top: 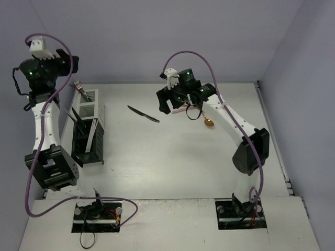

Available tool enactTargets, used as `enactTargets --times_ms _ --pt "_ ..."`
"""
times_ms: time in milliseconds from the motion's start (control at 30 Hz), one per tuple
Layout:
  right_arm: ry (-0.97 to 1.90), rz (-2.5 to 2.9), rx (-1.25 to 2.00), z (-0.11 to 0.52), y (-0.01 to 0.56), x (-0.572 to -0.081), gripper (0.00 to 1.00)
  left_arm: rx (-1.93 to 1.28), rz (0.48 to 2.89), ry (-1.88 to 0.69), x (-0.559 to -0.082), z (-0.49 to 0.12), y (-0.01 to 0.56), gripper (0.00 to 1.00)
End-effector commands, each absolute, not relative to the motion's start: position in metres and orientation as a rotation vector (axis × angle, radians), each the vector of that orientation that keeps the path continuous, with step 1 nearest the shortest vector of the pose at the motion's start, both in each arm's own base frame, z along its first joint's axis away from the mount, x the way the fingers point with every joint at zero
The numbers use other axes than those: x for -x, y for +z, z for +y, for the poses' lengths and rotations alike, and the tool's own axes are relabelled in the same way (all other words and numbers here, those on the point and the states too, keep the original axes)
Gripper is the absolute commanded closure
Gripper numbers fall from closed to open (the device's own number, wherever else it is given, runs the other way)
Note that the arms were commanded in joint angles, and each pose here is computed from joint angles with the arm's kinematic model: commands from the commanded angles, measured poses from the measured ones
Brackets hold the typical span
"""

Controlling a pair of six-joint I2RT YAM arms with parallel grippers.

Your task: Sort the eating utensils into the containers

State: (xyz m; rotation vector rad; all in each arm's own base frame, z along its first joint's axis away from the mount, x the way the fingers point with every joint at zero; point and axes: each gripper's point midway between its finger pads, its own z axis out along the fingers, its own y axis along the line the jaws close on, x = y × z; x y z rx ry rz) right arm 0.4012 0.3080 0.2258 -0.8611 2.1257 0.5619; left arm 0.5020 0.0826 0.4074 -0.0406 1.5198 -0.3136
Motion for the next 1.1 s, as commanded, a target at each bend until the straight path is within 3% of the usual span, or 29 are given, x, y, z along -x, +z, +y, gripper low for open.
enactTargets --times_ms 0,133,300,500,567,1067 --pt "0.466 2.135 0.847 0.312 0.204 -0.431 0.22 -0.189 1.442 -0.170 -0.457 0.044 0.485 0.31" --pt "0.410 2.195 0.808 0.301 0.182 -0.441 0.23 -0.232 1.652 -0.084 -0.435 0.005 0.451 0.31" --pt "0.379 2.219 0.681 0.259 0.193 -0.452 0.21 -0.232 1.785 -0.213 -0.395 -0.089 0.404 0.30" --pt "0.328 2.231 0.516 0.178 0.213 -0.457 0.18 -0.015 2.042 -0.262 -0.376 -0.154 0.324 0.18" --pt "0.302 2.237 0.487 0.156 0.215 -0.451 0.18 0.039 2.148 -0.286 -0.378 -0.174 0.287 0.14" --pt "0.236 2.293 0.374 0.096 0.208 -0.427 0.16 0.623 2.429 -0.493 -0.464 -0.225 0.174 0.14"
